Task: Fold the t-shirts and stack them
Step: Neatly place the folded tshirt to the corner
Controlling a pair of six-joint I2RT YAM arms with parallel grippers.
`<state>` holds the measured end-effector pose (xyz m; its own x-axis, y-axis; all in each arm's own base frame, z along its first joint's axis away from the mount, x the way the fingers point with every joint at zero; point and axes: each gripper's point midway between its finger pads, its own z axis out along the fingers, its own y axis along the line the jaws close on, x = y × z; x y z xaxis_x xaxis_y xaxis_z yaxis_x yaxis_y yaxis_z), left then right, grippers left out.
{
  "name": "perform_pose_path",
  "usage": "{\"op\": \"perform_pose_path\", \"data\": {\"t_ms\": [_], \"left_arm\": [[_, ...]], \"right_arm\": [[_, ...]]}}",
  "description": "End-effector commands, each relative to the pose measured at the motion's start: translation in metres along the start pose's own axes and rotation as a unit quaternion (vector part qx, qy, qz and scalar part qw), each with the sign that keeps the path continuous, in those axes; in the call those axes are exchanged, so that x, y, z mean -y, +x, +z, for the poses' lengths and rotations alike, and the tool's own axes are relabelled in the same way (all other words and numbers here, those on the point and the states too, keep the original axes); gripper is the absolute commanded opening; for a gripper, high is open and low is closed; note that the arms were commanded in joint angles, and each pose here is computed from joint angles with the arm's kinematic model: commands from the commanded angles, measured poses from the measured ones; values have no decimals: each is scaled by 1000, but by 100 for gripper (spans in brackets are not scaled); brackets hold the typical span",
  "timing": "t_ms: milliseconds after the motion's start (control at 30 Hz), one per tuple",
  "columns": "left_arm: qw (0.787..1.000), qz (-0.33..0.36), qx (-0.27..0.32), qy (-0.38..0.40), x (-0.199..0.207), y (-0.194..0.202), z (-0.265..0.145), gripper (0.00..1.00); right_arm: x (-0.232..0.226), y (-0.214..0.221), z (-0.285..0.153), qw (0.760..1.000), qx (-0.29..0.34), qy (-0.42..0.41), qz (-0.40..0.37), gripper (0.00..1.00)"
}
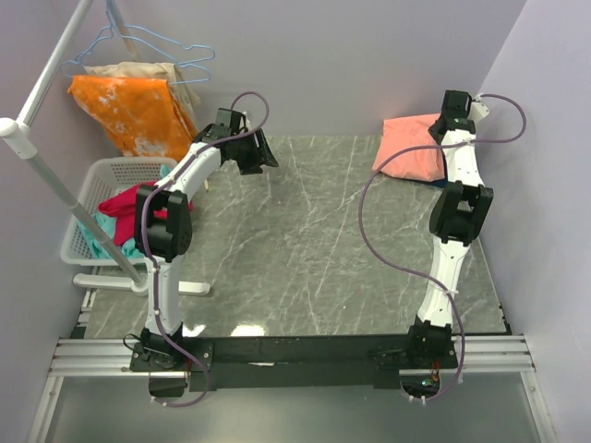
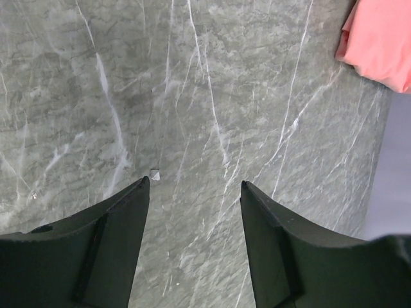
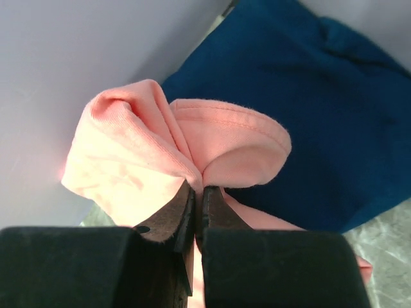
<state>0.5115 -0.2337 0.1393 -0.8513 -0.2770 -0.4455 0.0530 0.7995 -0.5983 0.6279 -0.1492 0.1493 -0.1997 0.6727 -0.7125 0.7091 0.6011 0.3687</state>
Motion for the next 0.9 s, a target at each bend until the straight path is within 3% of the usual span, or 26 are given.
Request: {"op": "perform_pose_path", "data": {"t_ms": [0, 333, 733, 800, 833, 867], "left_arm": [[1000, 7, 12, 16, 13, -11, -5, 64], [1000, 8, 13, 10, 14, -9, -3, 64], [1000, 7, 11, 14, 22, -8, 5, 64], [1000, 6, 10, 13, 22, -8, 6, 64], [1000, 6, 10, 14, 23, -8, 7, 64], [1000, 6, 11, 14, 23, -8, 7, 64]], "right_arm": [[4, -45, -7, 997, 71, 19, 18, 0], [40, -81, 0, 992, 106, 54, 29, 0], [67, -73, 18, 990, 102, 94, 25, 0], [68, -65, 24, 991, 90, 92, 22, 10], [70, -60, 25, 992, 84, 93, 20, 26], [69, -59, 25, 993, 82, 88, 20, 36]]}}
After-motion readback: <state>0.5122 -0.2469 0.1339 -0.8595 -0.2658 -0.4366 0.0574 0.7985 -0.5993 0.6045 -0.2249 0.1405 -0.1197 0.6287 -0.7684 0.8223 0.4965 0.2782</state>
